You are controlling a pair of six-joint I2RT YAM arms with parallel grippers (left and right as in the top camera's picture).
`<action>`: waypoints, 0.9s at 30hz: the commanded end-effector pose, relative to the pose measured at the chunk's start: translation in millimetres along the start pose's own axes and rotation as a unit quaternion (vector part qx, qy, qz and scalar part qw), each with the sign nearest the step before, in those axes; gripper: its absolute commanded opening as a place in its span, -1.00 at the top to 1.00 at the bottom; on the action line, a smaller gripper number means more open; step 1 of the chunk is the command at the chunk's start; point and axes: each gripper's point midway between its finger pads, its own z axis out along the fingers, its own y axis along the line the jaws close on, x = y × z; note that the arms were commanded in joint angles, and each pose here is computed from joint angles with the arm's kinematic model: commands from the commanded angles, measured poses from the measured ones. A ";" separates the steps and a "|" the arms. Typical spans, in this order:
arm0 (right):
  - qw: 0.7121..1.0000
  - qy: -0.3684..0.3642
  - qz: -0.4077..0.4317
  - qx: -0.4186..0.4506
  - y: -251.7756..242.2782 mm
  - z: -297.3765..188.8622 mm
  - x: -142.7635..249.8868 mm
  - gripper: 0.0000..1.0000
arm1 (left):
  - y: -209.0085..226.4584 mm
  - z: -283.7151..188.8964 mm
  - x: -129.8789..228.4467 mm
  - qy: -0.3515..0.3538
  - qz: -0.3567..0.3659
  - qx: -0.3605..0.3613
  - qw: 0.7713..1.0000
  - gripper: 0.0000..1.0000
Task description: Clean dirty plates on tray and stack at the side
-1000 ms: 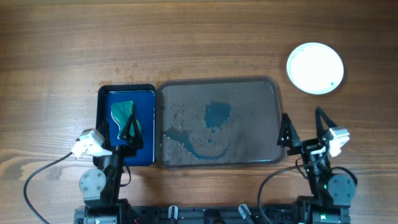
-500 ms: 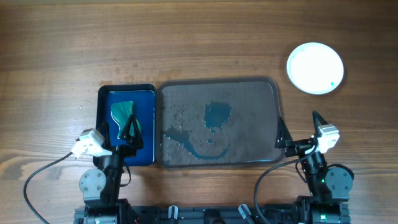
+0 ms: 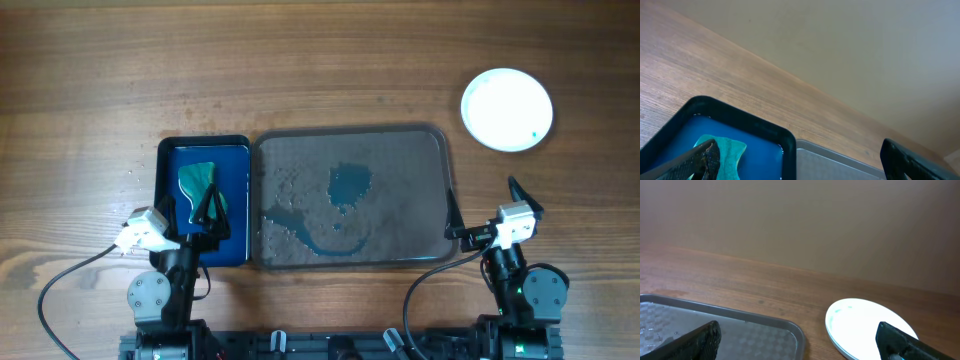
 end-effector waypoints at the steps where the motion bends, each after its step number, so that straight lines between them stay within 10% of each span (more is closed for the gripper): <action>1: 1.000 -0.004 0.005 0.012 -4.5 -0.8 -1.9 -1.00 | 0.3 -0.4 0.8 0.000 0.008 -0.002 1.000 -1.00; 14: 1.000 -0.005 0.005 0.012 -4.6 -0.8 -1.9 -0.99 | 1.4 -0.4 0.2 -0.002 0.011 -0.005 1.000 -1.00; 27: 1.000 -0.005 0.005 0.012 -4.6 -0.8 -1.9 -1.00 | 15.7 2.3 8.0 0.021 0.212 -0.036 0.976 -1.00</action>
